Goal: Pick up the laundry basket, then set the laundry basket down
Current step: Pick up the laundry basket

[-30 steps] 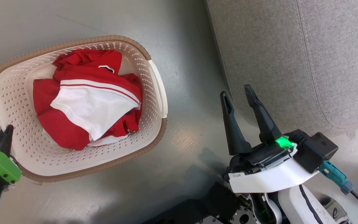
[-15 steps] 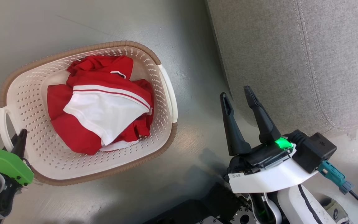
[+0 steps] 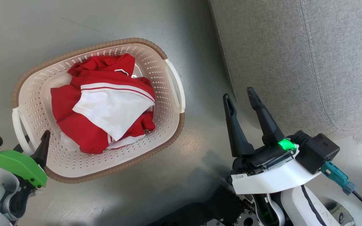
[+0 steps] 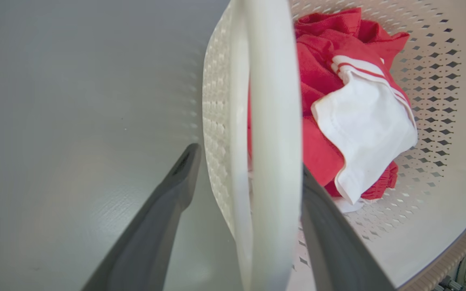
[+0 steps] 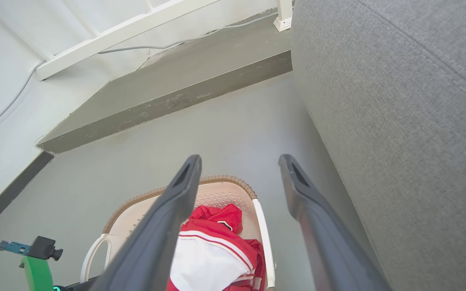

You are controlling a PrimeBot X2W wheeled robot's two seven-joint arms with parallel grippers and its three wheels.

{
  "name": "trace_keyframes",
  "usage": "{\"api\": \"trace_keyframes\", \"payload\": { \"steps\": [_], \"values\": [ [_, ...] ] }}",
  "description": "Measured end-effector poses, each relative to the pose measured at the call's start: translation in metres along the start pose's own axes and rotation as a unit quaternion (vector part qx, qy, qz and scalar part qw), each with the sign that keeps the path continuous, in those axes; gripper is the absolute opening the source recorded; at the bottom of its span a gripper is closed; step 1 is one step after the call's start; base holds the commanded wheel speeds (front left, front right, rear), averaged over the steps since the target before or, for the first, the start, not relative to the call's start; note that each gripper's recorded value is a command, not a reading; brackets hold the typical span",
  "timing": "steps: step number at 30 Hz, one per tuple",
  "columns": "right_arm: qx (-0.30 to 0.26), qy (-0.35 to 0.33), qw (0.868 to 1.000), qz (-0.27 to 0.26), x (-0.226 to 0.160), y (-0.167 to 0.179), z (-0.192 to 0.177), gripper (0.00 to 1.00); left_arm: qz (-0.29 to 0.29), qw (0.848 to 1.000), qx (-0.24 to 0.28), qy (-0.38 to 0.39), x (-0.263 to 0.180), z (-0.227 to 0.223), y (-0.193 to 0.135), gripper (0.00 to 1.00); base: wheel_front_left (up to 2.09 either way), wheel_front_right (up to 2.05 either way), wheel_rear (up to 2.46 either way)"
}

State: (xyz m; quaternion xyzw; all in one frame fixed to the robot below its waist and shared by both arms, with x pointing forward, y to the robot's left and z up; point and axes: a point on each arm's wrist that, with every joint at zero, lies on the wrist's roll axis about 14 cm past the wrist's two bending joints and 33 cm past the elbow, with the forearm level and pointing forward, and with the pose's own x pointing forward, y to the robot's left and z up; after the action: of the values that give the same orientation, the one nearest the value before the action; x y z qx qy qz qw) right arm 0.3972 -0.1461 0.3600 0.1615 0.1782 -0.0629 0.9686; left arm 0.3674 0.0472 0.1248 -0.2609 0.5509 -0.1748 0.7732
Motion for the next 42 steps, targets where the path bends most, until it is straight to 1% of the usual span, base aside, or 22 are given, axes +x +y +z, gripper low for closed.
{"api": "trace_keyframes", "payload": {
  "steps": [11,14,16,22,33,38,42],
  "values": [
    [-0.001,-0.005,1.000,0.001,-0.001,0.000,0.003,1.00,-0.015,1.000,0.000,-0.009,-0.002,0.007,-0.010,1.00,0.00,0.00,0.00],
    [-0.002,-0.008,1.000,0.000,-0.002,-0.001,0.006,1.00,-0.016,1.000,0.009,-0.009,-0.005,0.009,-0.012,1.00,0.00,0.00,0.00],
    [0.001,-0.012,1.000,0.000,-0.003,-0.001,0.009,1.00,-0.014,0.999,0.028,-0.010,-0.008,0.011,-0.010,1.00,0.00,0.00,0.00],
    [0.006,-0.027,1.000,-0.001,-0.007,-0.002,0.019,1.00,-0.013,0.999,0.043,-0.028,-0.016,0.025,-0.014,1.00,0.00,0.00,0.00],
    [0.000,-0.061,0.998,-0.002,-0.015,-0.005,0.043,1.00,-0.036,0.996,0.053,-0.069,-0.035,0.046,-0.047,1.00,0.00,0.00,0.00],
    [0.000,-0.077,0.997,0.005,-0.022,-0.002,0.054,1.00,-0.065,0.991,0.061,-0.105,-0.051,0.062,-0.077,1.00,0.00,0.00,0.00],
    [-0.002,-0.089,0.996,0.004,-0.027,-0.004,0.062,1.00,-0.074,0.987,0.070,-0.126,-0.065,0.072,-0.092,1.00,0.00,0.00,0.00]
  ]
}}
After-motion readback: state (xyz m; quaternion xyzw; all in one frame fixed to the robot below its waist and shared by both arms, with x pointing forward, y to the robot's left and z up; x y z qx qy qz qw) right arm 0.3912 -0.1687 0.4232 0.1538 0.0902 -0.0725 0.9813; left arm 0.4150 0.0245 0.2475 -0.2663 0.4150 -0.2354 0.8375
